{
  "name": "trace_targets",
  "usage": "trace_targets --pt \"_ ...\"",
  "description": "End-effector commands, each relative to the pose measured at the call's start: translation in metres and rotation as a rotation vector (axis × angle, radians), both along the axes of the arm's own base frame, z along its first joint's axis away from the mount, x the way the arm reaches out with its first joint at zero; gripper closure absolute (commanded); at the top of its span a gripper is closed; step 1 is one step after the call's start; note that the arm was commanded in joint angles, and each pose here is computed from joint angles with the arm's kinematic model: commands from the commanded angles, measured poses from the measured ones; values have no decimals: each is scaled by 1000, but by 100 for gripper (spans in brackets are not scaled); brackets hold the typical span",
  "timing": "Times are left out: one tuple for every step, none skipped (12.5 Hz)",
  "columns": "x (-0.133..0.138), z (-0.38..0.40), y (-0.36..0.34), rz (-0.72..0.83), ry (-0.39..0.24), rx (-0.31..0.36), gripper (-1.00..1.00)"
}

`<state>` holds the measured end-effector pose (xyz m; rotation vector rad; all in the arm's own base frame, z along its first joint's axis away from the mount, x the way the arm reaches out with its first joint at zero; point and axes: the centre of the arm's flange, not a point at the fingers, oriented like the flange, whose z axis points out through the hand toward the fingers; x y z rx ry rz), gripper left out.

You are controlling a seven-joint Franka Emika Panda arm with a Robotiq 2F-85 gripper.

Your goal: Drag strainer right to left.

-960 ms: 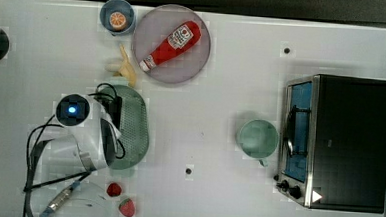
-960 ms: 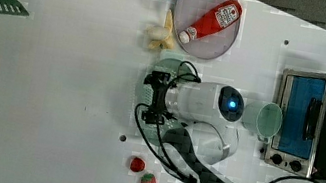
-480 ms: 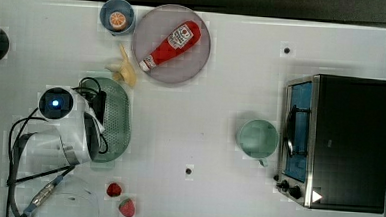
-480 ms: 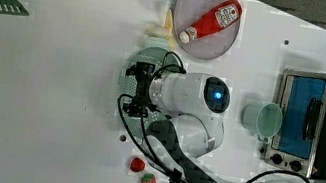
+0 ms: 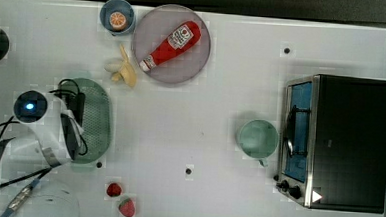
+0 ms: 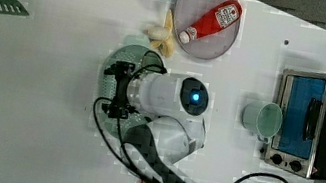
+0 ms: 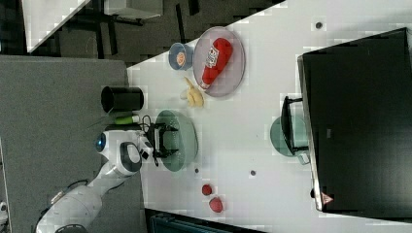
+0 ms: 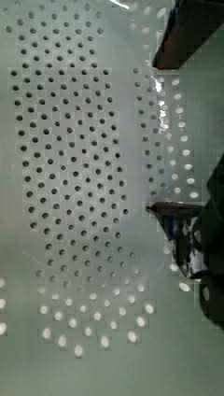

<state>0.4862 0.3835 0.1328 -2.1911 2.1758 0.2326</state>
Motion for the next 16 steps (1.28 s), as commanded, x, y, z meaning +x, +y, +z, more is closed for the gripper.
trace_targets --pt "-9 5 36 -61 1 37 -100" --pt "-9 4 42 -55 -3 41 -100" --pt "-9 5 46 -50 -8 45 -100" --pt "-7 9 51 -47 -20 54 -100" --pt "-3 15 47 -48 -28 50 -100" --pt "5 28 40 -26 -50 48 -100" --pt "13 46 30 20 -56 39 -100" --pt "22 70 19 87 -57 31 -100" --pt "32 102 5 156 -56 26 -100" --pt "44 141 -13 230 -79 31 -100" --pt "57 180 -40 301 -96 33 -100" --pt "68 221 -73 371 -118 38 -100" --pt "77 260 -112 421 -132 37 -100" --pt "84 300 -156 448 -156 36 -100" --pt "86 337 -200 466 -176 29 -100" --pt "84 369 -248 478 -183 4 -100"
